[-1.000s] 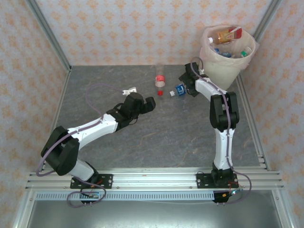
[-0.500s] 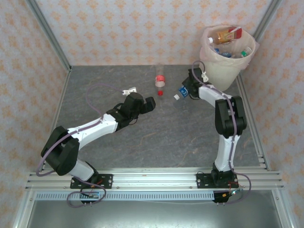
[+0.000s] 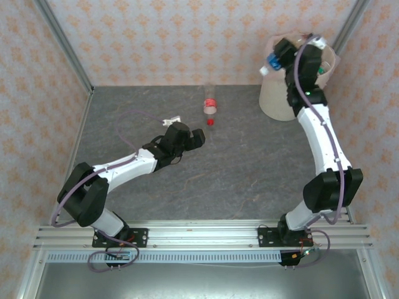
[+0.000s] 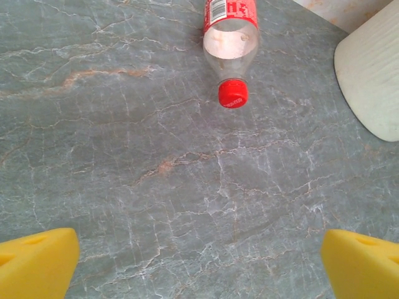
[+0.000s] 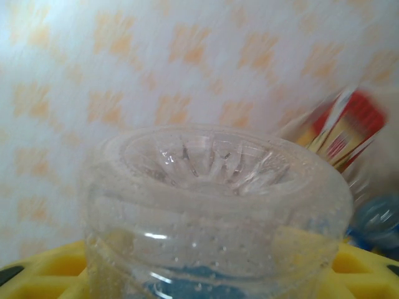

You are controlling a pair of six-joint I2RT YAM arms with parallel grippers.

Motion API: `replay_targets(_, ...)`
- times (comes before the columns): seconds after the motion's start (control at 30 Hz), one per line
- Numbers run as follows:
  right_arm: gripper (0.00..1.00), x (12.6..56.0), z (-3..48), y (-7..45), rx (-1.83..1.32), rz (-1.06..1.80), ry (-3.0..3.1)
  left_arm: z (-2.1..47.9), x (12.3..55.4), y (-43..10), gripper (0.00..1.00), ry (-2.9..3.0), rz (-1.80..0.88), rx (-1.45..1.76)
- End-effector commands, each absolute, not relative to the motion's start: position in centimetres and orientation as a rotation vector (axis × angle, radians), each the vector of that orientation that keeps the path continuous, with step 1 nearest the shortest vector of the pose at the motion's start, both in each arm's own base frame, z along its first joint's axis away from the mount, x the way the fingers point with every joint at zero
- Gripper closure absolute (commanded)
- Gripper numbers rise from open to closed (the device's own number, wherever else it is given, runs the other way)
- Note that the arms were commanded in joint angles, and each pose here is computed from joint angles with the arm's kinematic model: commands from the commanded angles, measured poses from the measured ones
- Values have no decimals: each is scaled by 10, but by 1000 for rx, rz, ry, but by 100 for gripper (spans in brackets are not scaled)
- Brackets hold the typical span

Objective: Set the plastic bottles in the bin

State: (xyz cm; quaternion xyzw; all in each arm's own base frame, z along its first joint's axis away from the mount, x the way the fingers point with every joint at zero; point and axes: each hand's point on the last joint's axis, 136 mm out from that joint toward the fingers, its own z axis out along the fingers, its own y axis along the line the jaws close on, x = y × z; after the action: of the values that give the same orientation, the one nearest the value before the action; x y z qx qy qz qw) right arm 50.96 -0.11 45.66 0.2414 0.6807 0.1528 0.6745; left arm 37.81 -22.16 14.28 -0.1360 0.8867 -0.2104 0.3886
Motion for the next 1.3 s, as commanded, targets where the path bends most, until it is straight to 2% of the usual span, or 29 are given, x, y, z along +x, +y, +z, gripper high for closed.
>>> replay_targets(0.0, 42, 527, 431, -45, 651, 181, 1591, 153, 381, -218, 0, 2214, -556, -378)
replay_targets(0.13, 39, 545, 420, -83, 764, 56, 1599, 154, 380, -216, 0, 2212, -552, -378)
replay_targets(0.23, 33, 559, 404, -104, 853, -6, 1628, 154, 380, -216, 0, 2212, -555, -379)
replay_targets(0.3, 23, 563, 394, -113, 901, -53, 1657, 154, 379, -216, 0, 2214, -555, -378)
replay_targets(0.33, 14, 562, 391, -115, 918, -75, 1674, 154, 379, -216, 0, 2213, -554, -379)
replay_targets(0.43, 0, 553, 398, -126, 964, -153, 1665, 154, 378, -214, 0, 2211, -546, -383)
replay_targets(0.6, 1, 530, 417, -137, 995, -226, 1601, 152, 379, -214, 0, 2215, -543, -383)
replay_targets(0.77, 1, 522, 424, -119, 926, -99, 1618, 149, 382, -221, 0, 2226, -559, -367)
replay_targets(1.03, 1, 512, 423, -30, 617, 364, 1667, 150, 416, -235, 0, 2245, -446, -285)
replay_targets(1.27, 1, 485, 405, 28, 466, 533, 1681, 137, 459, -258, 0, 2285, -353, -255)
